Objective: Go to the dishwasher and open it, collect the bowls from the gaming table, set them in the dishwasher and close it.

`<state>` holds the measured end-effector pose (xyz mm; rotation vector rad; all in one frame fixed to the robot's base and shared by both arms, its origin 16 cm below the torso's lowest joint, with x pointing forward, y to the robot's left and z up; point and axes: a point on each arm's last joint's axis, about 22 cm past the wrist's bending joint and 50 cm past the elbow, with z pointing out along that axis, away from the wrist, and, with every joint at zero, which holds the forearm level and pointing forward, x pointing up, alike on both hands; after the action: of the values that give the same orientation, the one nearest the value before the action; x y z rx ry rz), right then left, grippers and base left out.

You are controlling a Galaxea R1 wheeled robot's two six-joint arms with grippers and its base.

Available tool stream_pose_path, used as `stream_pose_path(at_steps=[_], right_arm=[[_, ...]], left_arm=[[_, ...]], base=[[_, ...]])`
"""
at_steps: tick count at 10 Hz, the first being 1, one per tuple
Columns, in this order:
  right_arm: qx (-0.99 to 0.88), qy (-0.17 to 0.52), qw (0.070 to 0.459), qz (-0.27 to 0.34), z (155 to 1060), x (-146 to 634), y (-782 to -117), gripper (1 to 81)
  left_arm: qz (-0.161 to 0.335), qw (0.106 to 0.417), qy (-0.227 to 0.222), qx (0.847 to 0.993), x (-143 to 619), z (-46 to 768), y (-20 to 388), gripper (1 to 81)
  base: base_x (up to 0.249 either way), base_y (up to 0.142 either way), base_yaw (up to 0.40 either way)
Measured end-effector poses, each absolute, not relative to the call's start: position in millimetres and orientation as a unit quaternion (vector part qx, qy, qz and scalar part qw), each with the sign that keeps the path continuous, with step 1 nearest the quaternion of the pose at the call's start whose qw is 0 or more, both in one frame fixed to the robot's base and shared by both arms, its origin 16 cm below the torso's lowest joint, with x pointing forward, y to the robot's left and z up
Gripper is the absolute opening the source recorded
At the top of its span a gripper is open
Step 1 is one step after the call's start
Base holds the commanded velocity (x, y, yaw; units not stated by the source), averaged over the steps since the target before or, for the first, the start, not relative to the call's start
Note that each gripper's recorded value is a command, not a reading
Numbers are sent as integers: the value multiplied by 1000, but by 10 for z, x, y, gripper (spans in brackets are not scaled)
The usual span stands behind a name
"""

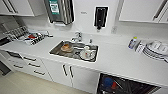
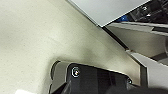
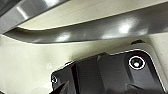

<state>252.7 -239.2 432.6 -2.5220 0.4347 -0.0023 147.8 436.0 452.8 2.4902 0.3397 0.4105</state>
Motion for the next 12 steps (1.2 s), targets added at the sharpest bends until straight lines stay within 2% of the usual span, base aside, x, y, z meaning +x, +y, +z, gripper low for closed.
stream_pose_path(at_steps=[3,9,12], right_arm=[[-929,183,320,-28,4550,3213,-2151,811],[-918,228,326,-7,4744,3611,-2010,811],[-912,247,329,-1,5032,4119,-1983,811]], left_arm=[[153,297,123,934,1480,4520,4311,811],[143,302,115,936,1409,4486,4212,811],[135,303,117,936,1323,4455,4142,811]], base=[[0,0,0],[0,0,0],[0,0,0]])
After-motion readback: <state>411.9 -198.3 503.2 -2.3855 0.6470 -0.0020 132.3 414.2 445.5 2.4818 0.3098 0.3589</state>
